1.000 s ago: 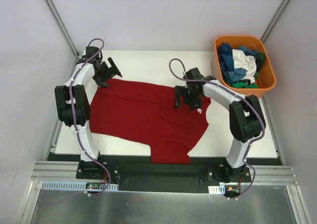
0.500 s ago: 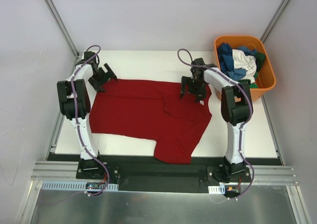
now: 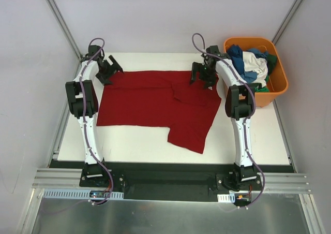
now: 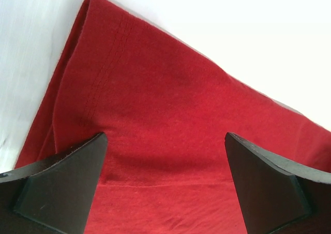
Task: Fold and stack the t-shirts
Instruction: Fold the tshirt
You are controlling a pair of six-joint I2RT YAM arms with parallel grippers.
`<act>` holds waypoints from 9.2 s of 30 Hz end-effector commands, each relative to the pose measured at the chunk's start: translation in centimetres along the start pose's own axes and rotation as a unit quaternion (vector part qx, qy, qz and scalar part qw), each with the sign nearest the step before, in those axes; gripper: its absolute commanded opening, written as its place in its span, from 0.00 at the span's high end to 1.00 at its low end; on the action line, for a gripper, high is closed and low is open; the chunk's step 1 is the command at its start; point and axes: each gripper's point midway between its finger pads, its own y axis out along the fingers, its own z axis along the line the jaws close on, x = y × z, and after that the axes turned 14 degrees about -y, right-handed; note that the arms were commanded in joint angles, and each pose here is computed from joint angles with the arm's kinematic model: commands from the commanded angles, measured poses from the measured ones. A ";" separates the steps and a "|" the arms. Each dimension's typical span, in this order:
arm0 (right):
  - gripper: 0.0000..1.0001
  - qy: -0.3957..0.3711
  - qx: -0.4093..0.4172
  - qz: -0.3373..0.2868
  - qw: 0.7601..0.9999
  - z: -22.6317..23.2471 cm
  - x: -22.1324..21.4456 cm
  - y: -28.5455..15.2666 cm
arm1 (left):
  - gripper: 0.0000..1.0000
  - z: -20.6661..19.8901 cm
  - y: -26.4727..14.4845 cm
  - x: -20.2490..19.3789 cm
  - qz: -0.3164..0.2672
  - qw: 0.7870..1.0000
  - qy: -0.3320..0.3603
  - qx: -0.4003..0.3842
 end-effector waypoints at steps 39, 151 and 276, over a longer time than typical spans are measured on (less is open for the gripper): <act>0.03 -0.169 0.022 -0.145 0.975 10.0 -9.1 -11.6 | 0.32 20.1 -15.5 -11.6 -0.111 0.965 -0.178 0.159; 1.00 -0.176 -0.121 -0.037 0.976 7.1 -10.7 -16.2 | 1.00 8.4 -15.4 -4.5 -0.145 0.976 -0.165 0.002; 0.03 -0.030 0.110 -0.281 0.953 5.8 15.1 -3.2 | 0.01 8.1 -13.6 -38.2 0.347 0.921 0.173 -0.041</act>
